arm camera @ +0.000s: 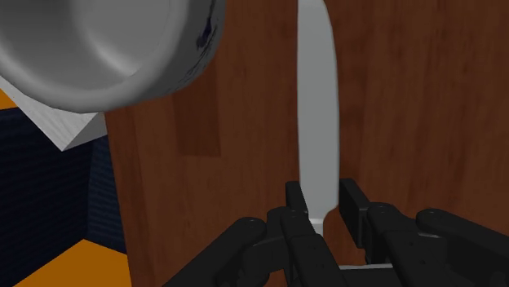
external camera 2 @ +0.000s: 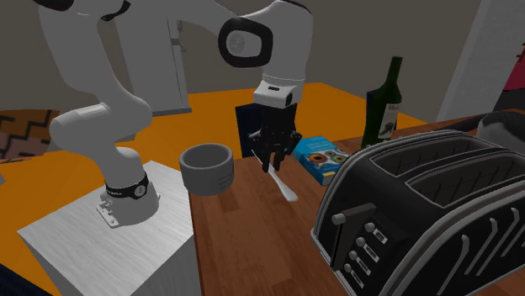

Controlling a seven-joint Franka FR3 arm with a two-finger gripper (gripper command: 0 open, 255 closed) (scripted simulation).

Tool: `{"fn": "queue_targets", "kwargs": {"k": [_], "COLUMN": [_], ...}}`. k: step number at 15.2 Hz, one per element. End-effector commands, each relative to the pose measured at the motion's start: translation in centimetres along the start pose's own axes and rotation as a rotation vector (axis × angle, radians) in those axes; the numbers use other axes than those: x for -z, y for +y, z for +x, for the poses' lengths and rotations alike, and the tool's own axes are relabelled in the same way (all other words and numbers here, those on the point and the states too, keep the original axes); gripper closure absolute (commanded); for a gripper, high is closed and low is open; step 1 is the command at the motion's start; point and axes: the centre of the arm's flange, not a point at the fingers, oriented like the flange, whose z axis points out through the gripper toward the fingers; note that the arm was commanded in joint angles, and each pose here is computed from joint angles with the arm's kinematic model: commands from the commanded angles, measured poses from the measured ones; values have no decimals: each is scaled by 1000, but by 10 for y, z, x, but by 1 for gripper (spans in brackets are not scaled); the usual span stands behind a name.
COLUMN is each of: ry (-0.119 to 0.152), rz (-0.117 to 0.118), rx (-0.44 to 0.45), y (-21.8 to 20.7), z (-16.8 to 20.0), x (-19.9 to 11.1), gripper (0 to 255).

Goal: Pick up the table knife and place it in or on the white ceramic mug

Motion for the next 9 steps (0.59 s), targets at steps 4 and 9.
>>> {"fn": "queue_targets", "kwargs": {"k": [4, 9], "ry": [0, 0], "rz": [0, 0], "rx": [0, 0], "y": [3, 6], "z": [1, 1], "x": [27, 53], "gripper": [255, 255]}}
